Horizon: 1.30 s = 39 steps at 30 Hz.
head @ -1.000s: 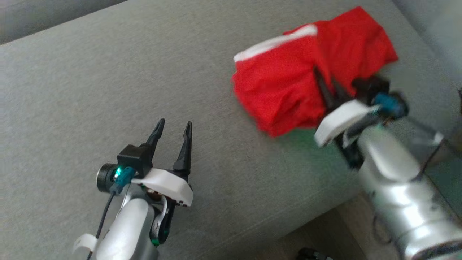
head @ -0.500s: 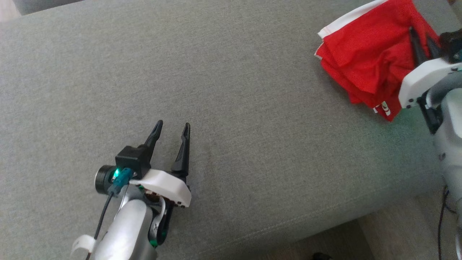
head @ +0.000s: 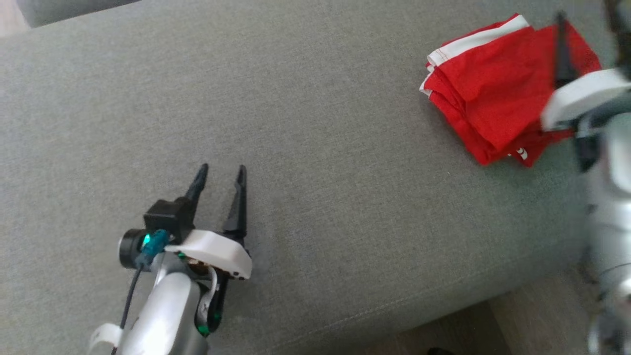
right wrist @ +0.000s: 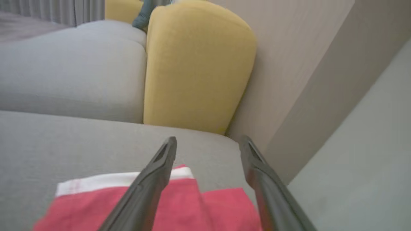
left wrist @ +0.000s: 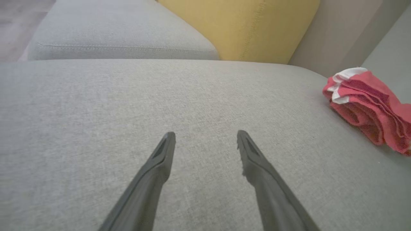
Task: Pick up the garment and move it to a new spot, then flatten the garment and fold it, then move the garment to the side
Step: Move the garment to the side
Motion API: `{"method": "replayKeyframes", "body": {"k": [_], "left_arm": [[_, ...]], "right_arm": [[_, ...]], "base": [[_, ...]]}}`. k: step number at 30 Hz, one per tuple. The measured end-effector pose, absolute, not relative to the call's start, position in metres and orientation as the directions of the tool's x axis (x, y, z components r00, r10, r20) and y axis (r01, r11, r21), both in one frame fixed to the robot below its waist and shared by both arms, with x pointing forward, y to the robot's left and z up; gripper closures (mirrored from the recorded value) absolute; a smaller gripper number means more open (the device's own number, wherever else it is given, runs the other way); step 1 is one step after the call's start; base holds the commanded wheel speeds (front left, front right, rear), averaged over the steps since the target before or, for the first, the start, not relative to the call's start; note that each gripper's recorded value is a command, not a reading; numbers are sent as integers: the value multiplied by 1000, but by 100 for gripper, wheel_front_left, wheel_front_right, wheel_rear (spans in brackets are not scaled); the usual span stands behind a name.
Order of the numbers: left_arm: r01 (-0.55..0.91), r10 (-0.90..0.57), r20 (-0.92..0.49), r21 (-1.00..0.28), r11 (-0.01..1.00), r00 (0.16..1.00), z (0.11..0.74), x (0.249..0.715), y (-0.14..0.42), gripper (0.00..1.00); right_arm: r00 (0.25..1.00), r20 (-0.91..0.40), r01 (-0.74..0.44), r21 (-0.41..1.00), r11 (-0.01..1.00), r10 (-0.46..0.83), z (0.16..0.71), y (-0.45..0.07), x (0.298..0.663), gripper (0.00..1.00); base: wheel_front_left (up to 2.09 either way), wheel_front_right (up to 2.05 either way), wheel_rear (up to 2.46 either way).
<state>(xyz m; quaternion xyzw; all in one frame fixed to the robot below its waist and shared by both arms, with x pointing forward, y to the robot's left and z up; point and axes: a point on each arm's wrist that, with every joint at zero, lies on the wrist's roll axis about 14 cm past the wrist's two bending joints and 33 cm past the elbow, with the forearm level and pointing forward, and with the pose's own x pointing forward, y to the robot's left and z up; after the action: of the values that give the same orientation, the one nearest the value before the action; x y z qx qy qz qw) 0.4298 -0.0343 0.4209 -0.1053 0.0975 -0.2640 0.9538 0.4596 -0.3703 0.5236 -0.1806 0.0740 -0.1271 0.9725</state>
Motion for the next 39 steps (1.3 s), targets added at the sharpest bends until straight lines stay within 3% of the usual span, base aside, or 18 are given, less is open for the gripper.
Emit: {"method": "replayKeyframes", "body": {"k": [8,20,30,39], "left_arm": [[371,-400,-108,-217,903,910,435,440,4,0],[125,-146,-124,-165,978,981,442,421,93,0],[-19,5,-117,-126,992,993,449,390,145,0],[-35,24,-94,-114,993,995,457,376,152,0]], "right_arm": [[993,-32,101,-209,973,-110,514,-276,470,0],[992,-91,-82,12,997,82,469,-183,450,0],[983,-90,-156,77,985,162,466,-148,431,0],[983,-78,-158,117,980,168,468,-144,414,0]], "base": [[0,0,0],[0,0,0],[0,0,0],[0,0,0]]}}
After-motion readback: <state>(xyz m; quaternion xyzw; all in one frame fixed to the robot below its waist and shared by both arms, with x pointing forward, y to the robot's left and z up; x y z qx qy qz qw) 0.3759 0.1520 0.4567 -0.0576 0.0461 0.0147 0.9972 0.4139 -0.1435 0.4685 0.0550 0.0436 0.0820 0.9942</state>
